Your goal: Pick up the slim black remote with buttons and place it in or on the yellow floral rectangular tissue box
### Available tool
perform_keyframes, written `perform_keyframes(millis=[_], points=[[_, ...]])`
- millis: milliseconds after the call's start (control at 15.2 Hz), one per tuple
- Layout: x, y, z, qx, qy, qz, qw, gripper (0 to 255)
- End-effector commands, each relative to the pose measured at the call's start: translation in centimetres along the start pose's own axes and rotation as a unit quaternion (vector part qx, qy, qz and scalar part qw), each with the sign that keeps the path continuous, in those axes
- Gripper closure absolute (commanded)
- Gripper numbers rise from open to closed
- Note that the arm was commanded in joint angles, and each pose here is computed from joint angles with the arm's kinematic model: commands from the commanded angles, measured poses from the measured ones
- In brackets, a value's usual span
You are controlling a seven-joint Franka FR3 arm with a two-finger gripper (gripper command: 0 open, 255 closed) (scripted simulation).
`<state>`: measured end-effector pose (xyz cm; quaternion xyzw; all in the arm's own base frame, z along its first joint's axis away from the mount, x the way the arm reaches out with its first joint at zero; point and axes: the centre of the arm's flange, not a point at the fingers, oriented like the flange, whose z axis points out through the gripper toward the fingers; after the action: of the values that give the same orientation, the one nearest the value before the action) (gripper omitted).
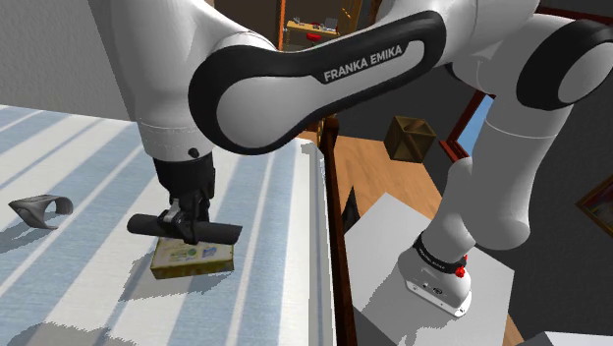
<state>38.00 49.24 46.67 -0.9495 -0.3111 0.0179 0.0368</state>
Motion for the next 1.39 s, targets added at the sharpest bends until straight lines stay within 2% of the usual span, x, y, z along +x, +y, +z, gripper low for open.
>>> perform_keyframes(millis=[0, 462, 990, 1056, 1320], points=[[0.0, 0.0, 1.0, 0.0, 0.0, 0.0, 1.0, 255], [0.1, 0.4, 4.9, 0.0, 0.0, 0.0, 1.0, 255], [0.1, 0.4, 4.9, 0.0, 0.0, 0.0, 1.0, 255], [0.1, 0.4, 4.9, 0.0, 0.0, 0.0, 1.0, 0], [0.1, 0.4, 4.9, 0.0, 0.0, 0.0, 1.0, 0]])
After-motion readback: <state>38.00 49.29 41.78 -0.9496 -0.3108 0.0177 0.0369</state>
